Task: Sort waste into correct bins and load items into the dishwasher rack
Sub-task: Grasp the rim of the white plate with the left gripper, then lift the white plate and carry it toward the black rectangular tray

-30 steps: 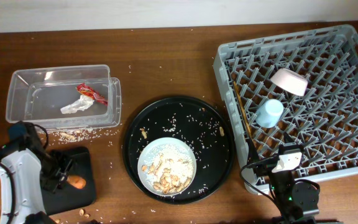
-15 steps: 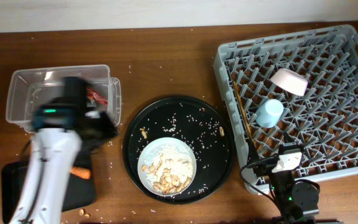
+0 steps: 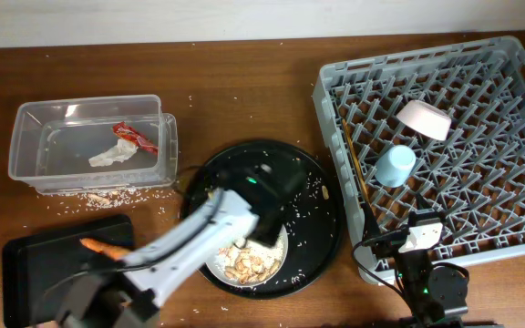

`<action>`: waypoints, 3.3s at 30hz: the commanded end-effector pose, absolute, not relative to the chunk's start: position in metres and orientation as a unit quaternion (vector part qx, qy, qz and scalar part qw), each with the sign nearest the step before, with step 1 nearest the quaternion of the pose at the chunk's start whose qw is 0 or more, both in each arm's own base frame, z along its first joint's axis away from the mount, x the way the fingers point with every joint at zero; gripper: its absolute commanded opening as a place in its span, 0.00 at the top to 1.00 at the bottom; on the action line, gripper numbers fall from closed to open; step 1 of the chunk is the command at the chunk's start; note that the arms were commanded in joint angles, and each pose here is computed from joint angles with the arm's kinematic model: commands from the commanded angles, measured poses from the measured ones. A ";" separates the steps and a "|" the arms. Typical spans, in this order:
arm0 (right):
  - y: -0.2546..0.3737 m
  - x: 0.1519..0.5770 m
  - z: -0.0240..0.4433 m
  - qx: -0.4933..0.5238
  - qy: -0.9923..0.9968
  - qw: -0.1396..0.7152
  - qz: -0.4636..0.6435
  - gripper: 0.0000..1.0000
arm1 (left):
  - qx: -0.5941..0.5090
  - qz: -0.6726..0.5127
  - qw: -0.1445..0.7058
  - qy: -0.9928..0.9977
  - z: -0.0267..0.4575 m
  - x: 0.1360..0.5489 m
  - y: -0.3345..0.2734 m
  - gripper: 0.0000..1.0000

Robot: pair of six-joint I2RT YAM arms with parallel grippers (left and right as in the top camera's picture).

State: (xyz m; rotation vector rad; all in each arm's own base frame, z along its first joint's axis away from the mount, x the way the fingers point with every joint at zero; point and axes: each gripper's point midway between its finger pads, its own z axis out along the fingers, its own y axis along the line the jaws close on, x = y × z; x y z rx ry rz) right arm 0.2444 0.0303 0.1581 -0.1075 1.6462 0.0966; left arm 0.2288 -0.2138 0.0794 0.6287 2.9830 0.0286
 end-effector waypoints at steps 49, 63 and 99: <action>0.030 0.244 0.156 -0.046 0.732 0.678 0.044 0.01 | 0.294 0.139 0.047 0.944 0.009 0.208 -0.205 0.69; 0.030 0.244 0.156 -0.046 0.732 0.678 0.044 0.02 | 0.297 0.066 -0.007 0.953 0.013 0.205 -0.213 0.81; 0.030 0.244 0.156 -0.046 0.732 0.678 0.044 0.02 | 0.170 0.159 0.095 0.968 0.141 0.272 -0.198 1.00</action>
